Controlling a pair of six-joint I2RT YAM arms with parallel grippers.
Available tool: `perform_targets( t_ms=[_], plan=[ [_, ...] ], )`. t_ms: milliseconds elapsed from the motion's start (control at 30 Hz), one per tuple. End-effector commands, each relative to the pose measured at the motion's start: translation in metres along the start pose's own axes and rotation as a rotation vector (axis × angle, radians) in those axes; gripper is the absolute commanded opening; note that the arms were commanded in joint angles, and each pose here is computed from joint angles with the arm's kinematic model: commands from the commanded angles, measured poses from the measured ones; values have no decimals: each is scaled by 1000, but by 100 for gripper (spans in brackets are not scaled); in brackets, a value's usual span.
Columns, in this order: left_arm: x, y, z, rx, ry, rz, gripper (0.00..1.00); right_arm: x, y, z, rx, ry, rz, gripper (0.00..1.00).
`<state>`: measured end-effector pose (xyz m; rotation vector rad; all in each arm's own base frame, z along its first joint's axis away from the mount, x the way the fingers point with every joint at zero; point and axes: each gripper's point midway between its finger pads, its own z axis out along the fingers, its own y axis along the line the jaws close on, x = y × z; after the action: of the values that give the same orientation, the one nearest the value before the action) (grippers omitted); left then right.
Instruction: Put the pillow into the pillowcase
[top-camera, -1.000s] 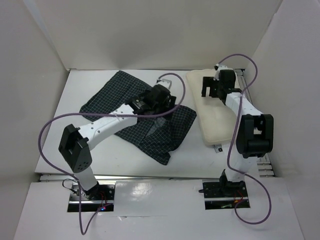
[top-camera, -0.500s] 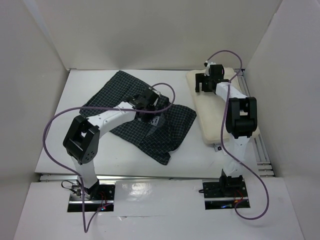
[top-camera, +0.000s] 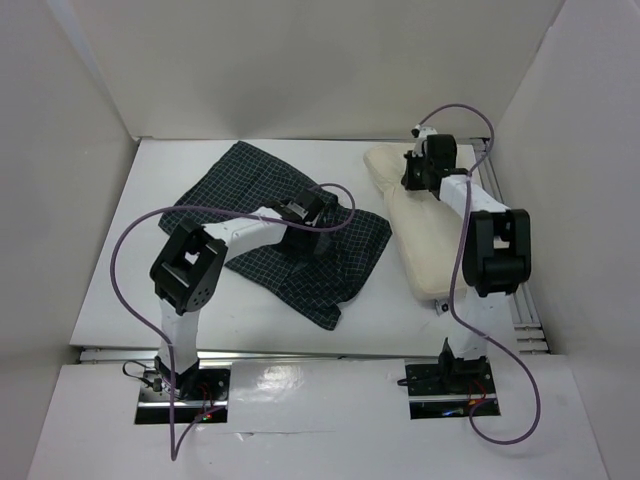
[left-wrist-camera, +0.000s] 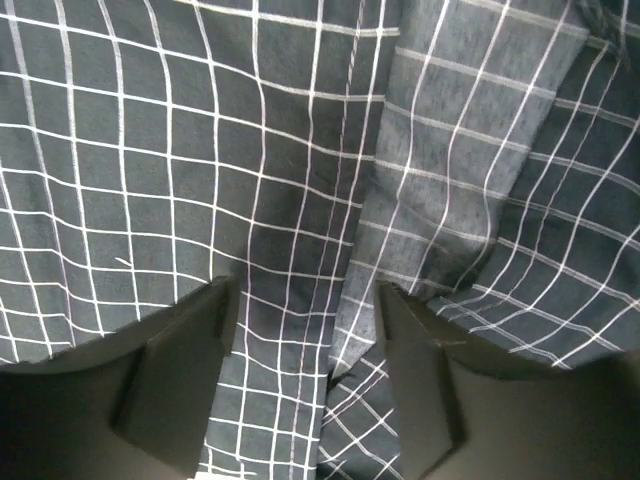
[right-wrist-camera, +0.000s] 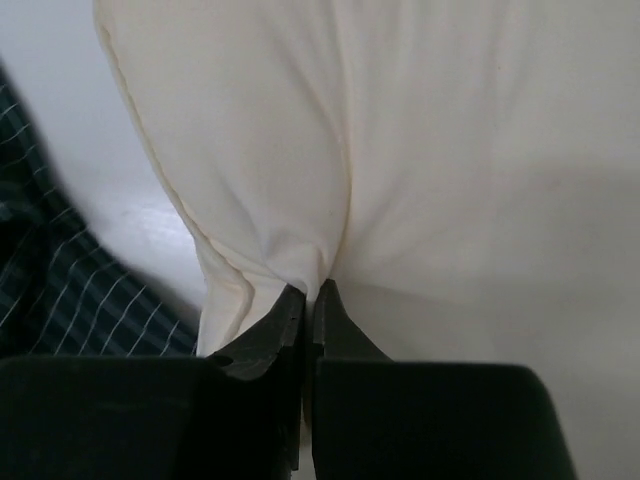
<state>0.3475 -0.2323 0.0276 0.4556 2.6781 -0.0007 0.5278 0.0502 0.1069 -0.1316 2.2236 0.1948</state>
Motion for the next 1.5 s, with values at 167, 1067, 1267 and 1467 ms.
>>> perform_targets(
  t_ms=[167,1067,1267,1467],
  plan=[
    [-32,8,-2,-103,-65,-44,21,-65,57,-126,-195,-269,-43,0],
    [-23,20,5,-350,-59,-44,48,-25,88,-198,-228,-269,45,0],
    [-31,15,5,-313,-98,-24,50,-27,87,-201,-220,-279,44,0],
    [-33,10,11,-295,-102,-36,0,-23,90,-202,-227,-268,41,0]
  ],
)
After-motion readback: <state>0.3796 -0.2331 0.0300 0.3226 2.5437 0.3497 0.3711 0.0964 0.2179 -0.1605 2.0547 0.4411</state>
